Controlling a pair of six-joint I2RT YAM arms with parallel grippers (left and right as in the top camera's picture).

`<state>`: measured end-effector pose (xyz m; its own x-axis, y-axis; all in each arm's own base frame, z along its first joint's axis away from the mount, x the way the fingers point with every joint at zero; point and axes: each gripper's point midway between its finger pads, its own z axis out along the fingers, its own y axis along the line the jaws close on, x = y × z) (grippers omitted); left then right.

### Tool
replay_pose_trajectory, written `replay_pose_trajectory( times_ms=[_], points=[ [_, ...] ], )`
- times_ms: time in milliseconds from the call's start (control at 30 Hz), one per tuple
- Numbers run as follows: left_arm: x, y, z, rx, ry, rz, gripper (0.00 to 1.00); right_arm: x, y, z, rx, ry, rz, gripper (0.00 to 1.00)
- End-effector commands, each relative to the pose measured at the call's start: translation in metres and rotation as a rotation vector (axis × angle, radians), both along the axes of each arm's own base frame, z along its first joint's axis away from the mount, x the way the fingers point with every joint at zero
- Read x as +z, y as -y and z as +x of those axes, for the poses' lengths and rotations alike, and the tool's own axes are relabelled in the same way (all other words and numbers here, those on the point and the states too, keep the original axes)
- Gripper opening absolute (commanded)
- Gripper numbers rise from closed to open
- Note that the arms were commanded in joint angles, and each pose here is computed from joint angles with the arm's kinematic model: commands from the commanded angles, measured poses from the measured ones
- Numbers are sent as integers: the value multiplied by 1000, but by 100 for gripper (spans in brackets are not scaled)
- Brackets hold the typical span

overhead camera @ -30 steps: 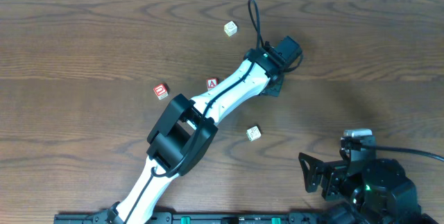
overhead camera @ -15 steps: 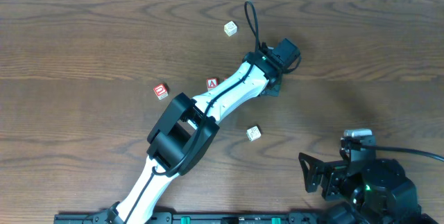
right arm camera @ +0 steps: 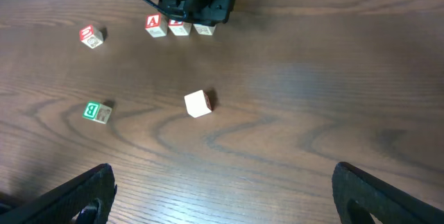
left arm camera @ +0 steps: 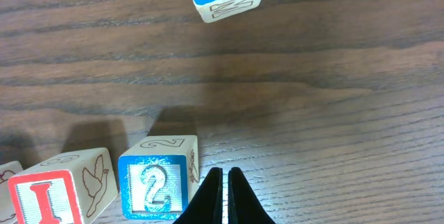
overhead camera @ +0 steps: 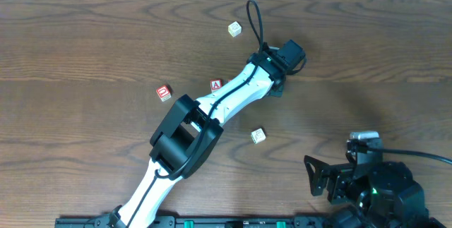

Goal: Spell out Ai2
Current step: 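Open left gripper to release the 2 block and raise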

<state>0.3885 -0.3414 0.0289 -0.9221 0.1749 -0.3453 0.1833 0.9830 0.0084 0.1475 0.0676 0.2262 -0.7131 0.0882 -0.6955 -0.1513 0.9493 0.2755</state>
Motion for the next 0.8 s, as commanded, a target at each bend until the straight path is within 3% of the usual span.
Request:
replay_pose_trajectory(
  times_ms=[0,767],
  points=[
    [-10,-13,3,37,10,58,6,-2,2,0,-1,0,-17,99],
    [-10,-25,9,76,0,65,6,-2,2,0,-1,0,-17,99]
  ],
)
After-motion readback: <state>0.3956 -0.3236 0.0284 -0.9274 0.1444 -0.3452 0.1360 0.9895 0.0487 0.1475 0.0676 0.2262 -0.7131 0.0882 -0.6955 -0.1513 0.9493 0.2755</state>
